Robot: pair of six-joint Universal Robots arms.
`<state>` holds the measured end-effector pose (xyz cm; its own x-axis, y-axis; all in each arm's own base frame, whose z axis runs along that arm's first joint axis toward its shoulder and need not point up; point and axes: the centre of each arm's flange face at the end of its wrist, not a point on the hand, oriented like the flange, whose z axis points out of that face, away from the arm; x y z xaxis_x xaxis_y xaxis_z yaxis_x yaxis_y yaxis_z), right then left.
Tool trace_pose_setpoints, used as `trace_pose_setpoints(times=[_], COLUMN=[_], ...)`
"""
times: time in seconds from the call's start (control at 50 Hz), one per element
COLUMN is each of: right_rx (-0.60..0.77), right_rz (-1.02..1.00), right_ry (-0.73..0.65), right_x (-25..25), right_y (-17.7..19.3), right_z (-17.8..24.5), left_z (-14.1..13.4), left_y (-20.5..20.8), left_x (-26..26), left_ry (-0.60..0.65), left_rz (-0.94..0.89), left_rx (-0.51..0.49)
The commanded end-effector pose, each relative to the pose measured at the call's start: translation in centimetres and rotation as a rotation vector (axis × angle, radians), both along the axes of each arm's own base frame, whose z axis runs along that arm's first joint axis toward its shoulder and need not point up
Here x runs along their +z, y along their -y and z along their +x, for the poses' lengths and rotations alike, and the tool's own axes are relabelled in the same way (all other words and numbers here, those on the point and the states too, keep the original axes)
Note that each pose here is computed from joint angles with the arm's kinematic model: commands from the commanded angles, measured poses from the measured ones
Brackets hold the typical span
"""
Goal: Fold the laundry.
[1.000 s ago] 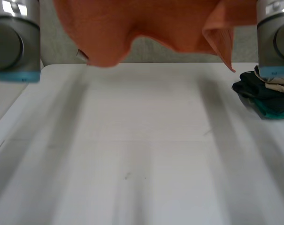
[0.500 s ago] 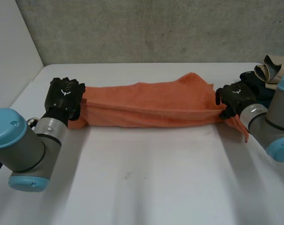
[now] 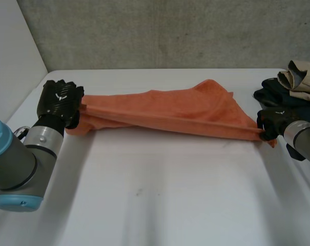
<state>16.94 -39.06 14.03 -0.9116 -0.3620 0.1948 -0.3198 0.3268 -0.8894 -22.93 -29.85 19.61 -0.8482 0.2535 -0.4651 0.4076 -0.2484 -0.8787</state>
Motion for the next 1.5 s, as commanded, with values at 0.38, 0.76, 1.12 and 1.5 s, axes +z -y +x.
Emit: trace_pose_setpoints(times=[0.38,0.76,1.12,1.5], right_rx=[0.357,-0.073,-0.012,0.277], right_rz=[0.124,-0.99,-1.054,-0.297], right_ry=[-0.694,-0.231,-0.159,-0.399], right_x=[5.5,20.4,18.0,-0.9], right_y=[-11.6,4.1,3.8,-2.8], right_z=[-3.8,3.9,6.2,5.4], left_z=[3.6,-2.9,-1.2,0.3], left_y=[-12.0,9.3,9.1,1.5], left_x=[0.2,14.2,8.2,-7.7], left_ry=[0.435,0.182,0.063,0.291], left_rz=[0.495,-0.502,-0.311,0.194], left_rx=[-0.049,0.112,0.169,0.101])
